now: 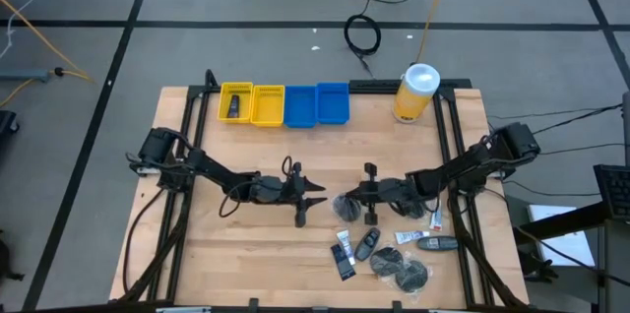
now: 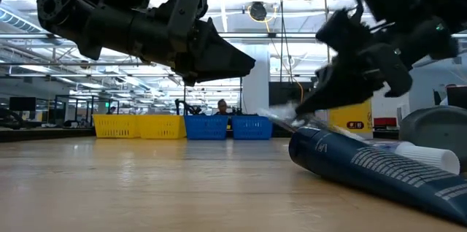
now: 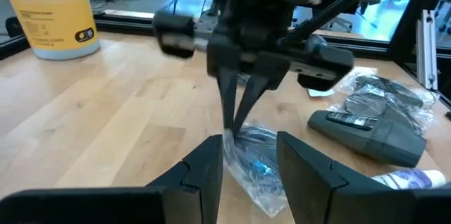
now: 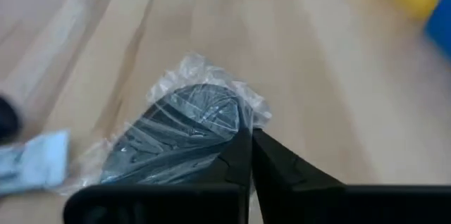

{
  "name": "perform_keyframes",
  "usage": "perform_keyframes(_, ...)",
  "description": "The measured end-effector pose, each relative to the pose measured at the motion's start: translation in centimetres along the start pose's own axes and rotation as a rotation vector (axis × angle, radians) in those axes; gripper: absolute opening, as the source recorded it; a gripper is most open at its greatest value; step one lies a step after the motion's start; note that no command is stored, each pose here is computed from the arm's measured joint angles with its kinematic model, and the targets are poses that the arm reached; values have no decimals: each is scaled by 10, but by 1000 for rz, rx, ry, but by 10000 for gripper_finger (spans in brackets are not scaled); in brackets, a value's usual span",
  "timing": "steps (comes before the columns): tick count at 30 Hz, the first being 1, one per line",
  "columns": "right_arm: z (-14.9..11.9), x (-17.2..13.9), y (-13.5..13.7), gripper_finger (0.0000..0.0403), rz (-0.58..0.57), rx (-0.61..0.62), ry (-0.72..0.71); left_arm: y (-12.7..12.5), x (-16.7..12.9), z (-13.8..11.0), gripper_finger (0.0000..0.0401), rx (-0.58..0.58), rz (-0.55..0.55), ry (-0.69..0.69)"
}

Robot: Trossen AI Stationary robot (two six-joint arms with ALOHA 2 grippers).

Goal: Pick & Place Travel size toiletries
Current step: Put the black hairbrush into the right blue bin

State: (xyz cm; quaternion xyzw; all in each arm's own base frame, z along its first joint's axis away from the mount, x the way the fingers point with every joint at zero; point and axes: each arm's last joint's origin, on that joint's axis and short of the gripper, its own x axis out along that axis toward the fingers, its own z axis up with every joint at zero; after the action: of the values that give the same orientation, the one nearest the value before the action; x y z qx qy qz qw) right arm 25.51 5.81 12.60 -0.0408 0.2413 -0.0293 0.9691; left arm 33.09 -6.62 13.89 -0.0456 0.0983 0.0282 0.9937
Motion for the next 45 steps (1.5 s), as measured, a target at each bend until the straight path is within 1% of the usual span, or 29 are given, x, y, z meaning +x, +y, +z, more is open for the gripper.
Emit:
perform_keyframes(2, 6, -3, 7, 3, -56, -36, -73, 2, 1, 0, 132, -26, 6, 1)
perform_keyframes(4, 11, -6, 13, 2, -109, -67, -126, 5, 1, 1, 137, -77, 11, 1)
perform_keyframes(6, 12, -10, 18, 1, -182, -102, -148, 9, 2, 1, 152, -118, 23, 1)
perform_keyframes(8, 13, -12, 21, 2, -235, -121, -160, 12, 3, 0, 177, -139, 35, 7)
perform_keyframes(10, 13, -13, 23, 1, -240, -130, -160, 15, 4, 0, 209, -172, 34, 15)
perform_keyframes(13, 14, -13, 23, 1, -238, -125, -168, 21, 5, 1, 260, -249, -5, 24)
perform_keyframes(16, 14, -13, 23, 1, -242, -123, -170, 24, 14, -3, 299, -302, -39, 41)
perform_keyframes(18, 15, -13, 22, 1, -245, -117, -180, 22, 25, -7, 312, -301, -71, 58)
perform_keyframes(21, 15, -13, 22, 1, -245, -117, -178, 18, 41, -9, 313, -320, -88, 58)
perform_keyframes(23, 15, -13, 22, 1, -245, -115, -179, 17, 49, -7, 300, -324, -100, 51)
perform_keyframes(26, 15, -13, 22, 1, -243, -116, -178, 17, 53, -5, 264, -326, -113, 60)
perform_keyframes(32, 15, -13, 22, 2, -238, -112, -179, 19, 54, -7, 161, -328, -105, 86)
perform_keyframes(38, 15, -13, 22, 15, -235, -91, -181, 19, 54, -8, 61, -319, -117, 99)
perform_keyframes(40, 16, -14, 23, 28, -227, -85, -188, 19, 54, -9, 36, -315, -115, 107)
perform_keyframes(42, 20, -19, 26, 50, -214, -80, -208, 19, 54, -9, 17, -314, -115, 108)
perform_keyframes(45, 28, -32, 30, 93, -194, -79, -233, 19, 53, -8, 12, -311, -144, 129)
